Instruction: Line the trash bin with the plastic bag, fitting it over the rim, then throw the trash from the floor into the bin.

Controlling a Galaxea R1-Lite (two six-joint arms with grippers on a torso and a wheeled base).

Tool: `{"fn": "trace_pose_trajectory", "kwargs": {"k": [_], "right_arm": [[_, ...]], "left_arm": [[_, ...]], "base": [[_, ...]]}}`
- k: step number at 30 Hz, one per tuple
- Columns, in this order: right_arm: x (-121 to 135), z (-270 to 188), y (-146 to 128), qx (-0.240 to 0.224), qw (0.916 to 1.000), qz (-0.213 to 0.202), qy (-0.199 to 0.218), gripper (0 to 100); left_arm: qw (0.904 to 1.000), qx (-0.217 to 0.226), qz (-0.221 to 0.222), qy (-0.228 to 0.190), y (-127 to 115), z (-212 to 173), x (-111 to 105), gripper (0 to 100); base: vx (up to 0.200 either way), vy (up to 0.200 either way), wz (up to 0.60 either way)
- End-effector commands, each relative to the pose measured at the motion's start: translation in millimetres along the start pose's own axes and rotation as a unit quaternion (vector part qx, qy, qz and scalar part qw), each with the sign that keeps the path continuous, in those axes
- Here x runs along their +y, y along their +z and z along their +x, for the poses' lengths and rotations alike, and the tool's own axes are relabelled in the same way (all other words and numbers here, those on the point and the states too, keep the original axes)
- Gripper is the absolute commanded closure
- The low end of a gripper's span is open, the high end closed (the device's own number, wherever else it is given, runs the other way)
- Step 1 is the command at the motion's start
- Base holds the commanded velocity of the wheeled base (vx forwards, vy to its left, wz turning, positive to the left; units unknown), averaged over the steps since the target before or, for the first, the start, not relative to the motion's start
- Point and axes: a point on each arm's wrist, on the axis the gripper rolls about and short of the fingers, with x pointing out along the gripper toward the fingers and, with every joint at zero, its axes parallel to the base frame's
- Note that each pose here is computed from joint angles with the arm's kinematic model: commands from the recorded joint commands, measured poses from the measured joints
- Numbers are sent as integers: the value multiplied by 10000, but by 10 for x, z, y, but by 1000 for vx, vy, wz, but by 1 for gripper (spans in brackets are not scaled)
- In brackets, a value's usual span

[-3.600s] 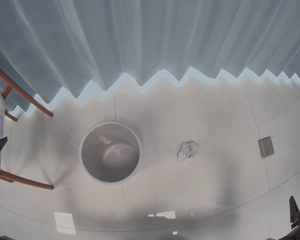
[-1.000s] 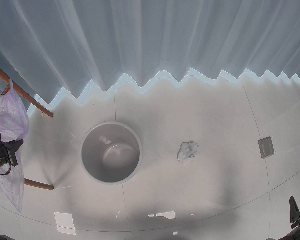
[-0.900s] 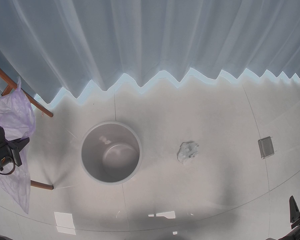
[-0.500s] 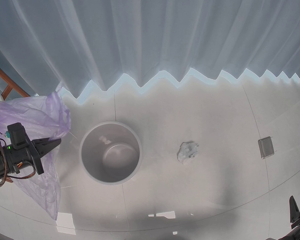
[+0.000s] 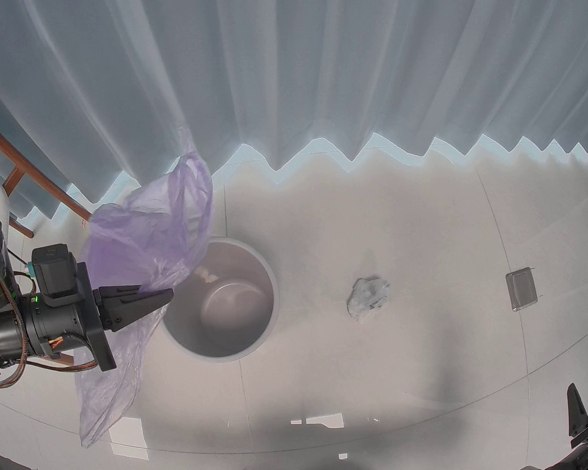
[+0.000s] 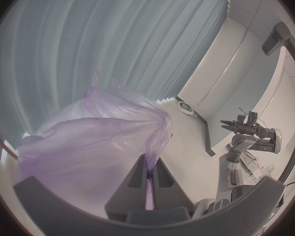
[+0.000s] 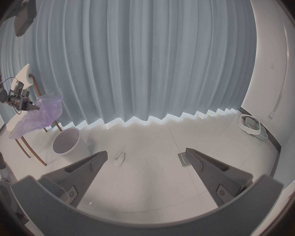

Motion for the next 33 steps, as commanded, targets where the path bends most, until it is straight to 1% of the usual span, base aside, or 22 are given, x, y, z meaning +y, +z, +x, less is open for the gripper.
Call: {"fn": "trace_pose_trajectory", "kwargs": {"k": [1, 6, 14, 18, 21, 25, 28, 33], "right_arm": [[0, 12, -49, 79, 10000, -3, 7, 0], [0, 13, -48, 86, 10000, -3, 7, 0], [0, 15, -48, 102, 9999, -3, 7, 0], [0, 15, -48, 102, 9999, -3, 7, 0], [0, 17, -47, 109, 9999, -3, 7, 0], [0, 17, -47, 109, 9999, -3, 7, 0], [0, 18, -47, 117, 9999, -4, 7, 0], [0, 18, -49, 125, 9999, -4, 7, 0]], "left_arm": [[9993, -309, 204, -57, 185, -10, -70, 100], [9987, -327, 248, 307, 210, -15, -67, 100], [9982, -422, 334, 256, 260, -37, -172, 100], [9971, -602, 434, 171, 357, -71, -234, 100], [9967, -648, 469, 168, 393, -112, -263, 100], [9967, -653, 485, 7, 453, -228, -386, 100], [9972, -586, 457, -13, 469, -317, -435, 100], [9968, -633, 483, -9, 525, -463, -509, 100]], "base": [[0, 0, 0], [0, 0, 0], [0, 0, 0], [0, 0, 0], [0, 0, 0], [0, 0, 0], [0, 0, 0], [0, 0, 0]]}}
